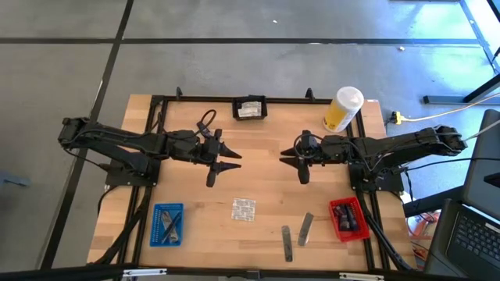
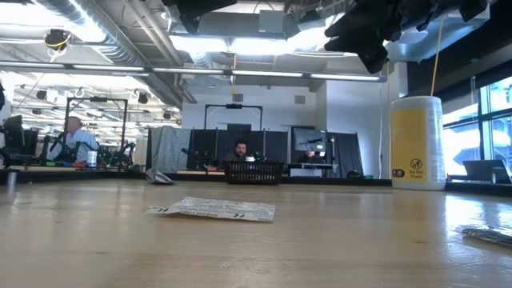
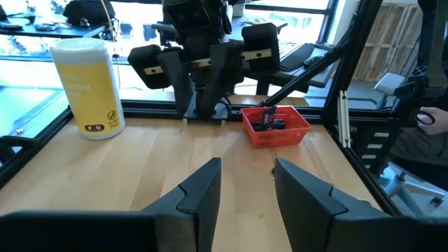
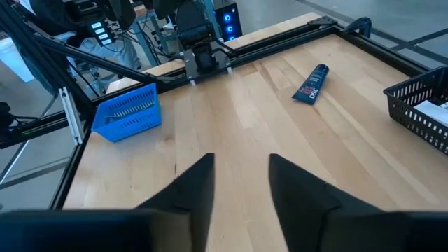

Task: Pick & Place Travel size toiletries
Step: Put the black comb into the blue bin

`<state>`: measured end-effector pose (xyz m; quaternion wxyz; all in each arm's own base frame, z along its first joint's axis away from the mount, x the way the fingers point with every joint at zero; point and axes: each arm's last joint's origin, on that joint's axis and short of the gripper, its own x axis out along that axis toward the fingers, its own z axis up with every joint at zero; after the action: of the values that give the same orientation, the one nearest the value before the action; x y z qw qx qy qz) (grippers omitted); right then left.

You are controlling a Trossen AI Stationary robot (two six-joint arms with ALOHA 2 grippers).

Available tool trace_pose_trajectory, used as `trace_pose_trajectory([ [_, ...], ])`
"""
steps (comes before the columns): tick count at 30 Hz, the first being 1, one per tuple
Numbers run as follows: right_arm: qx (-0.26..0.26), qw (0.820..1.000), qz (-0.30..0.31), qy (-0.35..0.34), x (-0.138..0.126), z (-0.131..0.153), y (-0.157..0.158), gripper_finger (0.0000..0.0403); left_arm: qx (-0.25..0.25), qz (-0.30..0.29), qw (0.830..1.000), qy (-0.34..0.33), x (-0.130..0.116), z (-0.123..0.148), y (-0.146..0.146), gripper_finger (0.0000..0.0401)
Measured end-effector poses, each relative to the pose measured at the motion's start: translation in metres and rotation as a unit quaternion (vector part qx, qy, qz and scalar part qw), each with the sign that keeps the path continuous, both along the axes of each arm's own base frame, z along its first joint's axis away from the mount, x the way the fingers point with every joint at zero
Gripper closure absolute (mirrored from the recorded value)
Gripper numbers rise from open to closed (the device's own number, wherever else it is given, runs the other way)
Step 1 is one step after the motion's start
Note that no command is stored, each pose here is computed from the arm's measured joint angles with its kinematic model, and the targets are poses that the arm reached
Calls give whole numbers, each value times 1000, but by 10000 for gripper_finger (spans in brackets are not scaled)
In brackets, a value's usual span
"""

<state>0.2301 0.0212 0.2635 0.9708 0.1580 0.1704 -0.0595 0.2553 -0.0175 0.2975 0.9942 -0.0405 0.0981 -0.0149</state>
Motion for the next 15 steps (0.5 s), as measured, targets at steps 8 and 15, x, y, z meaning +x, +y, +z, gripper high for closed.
trace_pose_trajectory([
  [8, -2, 1000, 1, 0, 0, 0, 0, 384, 0, 0, 1000, 0, 0, 0, 0, 272],
  [15, -3, 1000, -12, -1, 0, 0, -1, 368, 0, 0, 1000, 0, 0, 0, 0, 272],
])
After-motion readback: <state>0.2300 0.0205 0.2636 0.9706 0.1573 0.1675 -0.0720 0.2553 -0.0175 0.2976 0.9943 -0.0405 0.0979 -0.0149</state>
